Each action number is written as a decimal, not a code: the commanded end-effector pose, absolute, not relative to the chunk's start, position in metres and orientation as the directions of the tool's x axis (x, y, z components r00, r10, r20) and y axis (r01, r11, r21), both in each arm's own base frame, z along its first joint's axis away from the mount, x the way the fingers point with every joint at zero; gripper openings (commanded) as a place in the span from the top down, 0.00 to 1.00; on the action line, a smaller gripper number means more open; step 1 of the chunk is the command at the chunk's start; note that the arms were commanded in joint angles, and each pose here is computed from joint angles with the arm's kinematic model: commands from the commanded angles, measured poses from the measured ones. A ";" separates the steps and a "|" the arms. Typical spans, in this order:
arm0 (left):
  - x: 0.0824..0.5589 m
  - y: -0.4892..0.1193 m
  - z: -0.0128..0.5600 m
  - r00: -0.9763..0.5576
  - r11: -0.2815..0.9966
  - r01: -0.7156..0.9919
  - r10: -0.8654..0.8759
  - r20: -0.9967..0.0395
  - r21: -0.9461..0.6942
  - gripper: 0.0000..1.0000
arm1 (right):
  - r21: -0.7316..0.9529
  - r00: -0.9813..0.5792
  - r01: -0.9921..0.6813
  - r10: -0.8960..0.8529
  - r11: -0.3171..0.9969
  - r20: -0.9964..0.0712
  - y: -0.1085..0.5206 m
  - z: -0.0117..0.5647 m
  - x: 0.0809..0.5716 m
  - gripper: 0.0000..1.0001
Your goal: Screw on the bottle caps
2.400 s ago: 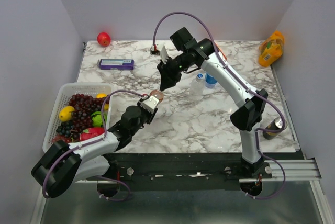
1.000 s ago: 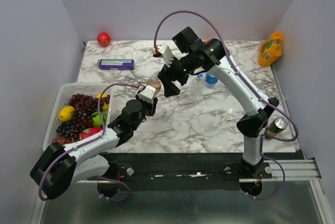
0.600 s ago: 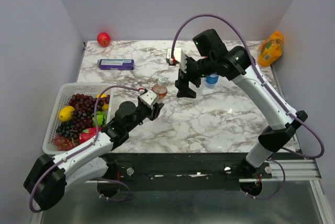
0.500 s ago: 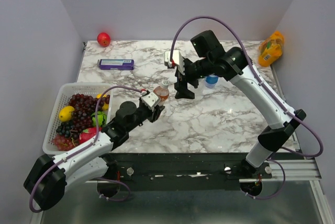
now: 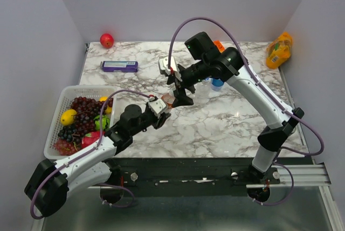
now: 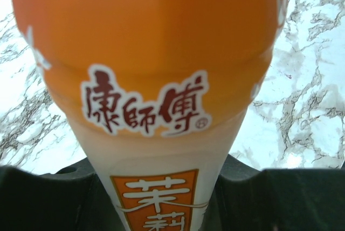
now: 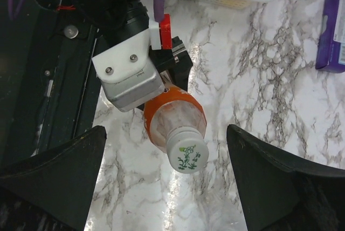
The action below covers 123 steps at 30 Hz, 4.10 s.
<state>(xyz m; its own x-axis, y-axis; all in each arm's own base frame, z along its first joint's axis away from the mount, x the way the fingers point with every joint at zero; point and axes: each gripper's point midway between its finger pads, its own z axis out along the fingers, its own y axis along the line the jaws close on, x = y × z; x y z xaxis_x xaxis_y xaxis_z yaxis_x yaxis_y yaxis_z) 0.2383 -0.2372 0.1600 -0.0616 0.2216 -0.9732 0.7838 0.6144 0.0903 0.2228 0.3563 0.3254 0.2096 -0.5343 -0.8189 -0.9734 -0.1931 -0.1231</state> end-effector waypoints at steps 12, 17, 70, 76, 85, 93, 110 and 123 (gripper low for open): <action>0.256 -0.233 0.179 -0.191 0.696 0.713 0.067 -0.979 -0.091 1.00 | -0.086 0.204 -0.973 -0.614 -0.216 -0.762 0.345 0.302 0.220 0.00; 0.262 -0.225 0.180 -0.237 0.722 0.675 0.018 -0.971 -0.151 1.00 | -0.083 0.193 -0.977 -0.652 -0.196 -0.733 0.335 0.292 0.219 0.00; 0.245 -0.235 0.192 0.182 0.368 0.871 0.374 -0.909 0.326 1.00 | -0.309 0.608 -0.751 -0.428 -0.584 -0.669 0.309 0.303 0.192 0.34; 0.246 -0.235 0.192 0.179 0.375 0.868 0.376 -0.909 0.326 1.00 | -0.306 0.602 -0.757 -0.437 -0.577 -0.668 0.311 0.303 0.194 0.46; 0.266 -0.231 0.209 0.162 0.495 0.810 0.328 -0.931 0.315 1.00 | -0.144 0.400 -0.883 -0.555 -0.447 -0.729 0.323 0.288 0.202 0.68; 0.339 -0.159 0.273 0.155 0.849 0.277 0.423 -0.893 0.450 1.00 | 0.404 -0.408 -0.899 -0.654 0.167 -0.637 0.362 0.269 0.249 1.00; 0.328 -0.147 0.221 0.113 0.569 0.339 0.766 -0.633 0.749 1.00 | 0.740 -0.696 -0.671 -0.378 0.041 -0.610 0.351 0.336 0.297 0.38; 0.247 -0.215 0.179 0.097 0.344 0.852 0.638 -0.764 0.395 1.00 | -0.482 0.542 -0.840 -0.398 -0.248 -0.740 0.276 0.316 0.244 0.31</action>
